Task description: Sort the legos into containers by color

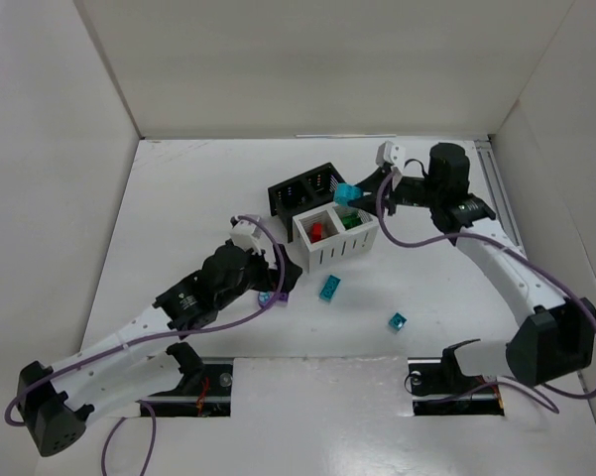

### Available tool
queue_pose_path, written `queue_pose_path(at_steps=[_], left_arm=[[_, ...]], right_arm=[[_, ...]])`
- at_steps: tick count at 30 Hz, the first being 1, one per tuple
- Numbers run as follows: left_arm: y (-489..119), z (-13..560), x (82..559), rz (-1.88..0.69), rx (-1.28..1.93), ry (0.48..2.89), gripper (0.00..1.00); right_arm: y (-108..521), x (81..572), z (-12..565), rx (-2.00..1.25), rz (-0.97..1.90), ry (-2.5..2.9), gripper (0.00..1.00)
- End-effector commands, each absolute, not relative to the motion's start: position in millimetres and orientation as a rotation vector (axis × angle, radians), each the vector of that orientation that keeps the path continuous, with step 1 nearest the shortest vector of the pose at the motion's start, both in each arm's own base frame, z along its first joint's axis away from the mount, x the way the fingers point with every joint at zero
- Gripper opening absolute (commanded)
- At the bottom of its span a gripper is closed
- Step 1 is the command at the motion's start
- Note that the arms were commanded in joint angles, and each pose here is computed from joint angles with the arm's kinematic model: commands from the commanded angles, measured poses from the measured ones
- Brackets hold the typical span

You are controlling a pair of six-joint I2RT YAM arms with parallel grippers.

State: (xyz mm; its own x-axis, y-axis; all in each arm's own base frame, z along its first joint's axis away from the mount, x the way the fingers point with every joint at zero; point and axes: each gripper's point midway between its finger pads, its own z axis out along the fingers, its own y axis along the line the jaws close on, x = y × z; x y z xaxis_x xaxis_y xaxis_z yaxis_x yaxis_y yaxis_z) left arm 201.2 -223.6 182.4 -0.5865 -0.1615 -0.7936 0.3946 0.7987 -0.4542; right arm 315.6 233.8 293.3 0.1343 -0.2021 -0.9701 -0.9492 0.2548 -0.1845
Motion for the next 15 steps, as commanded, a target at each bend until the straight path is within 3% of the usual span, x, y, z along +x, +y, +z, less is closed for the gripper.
queue_pose_path(at_steps=[1,6,12,15], left_arm=[[-211,176,213,-0.685,0.039,2.089,1.00],[-205,162,219,-0.655,-0.037,2.141,1.00],[-206,156,218,-0.657,-0.040,2.162,1.00],[-206,156,218,-0.662,-0.050,2.163,1.00]], right_arm=[[238,353,311,-1.138,0.676,1.346,0.12],[239,415,293,-1.066,0.549,1.465,0.14],[259,450,256,-1.100,0.522,1.572,0.14],[274,461,236,-1.148,0.482,1.619,0.19]])
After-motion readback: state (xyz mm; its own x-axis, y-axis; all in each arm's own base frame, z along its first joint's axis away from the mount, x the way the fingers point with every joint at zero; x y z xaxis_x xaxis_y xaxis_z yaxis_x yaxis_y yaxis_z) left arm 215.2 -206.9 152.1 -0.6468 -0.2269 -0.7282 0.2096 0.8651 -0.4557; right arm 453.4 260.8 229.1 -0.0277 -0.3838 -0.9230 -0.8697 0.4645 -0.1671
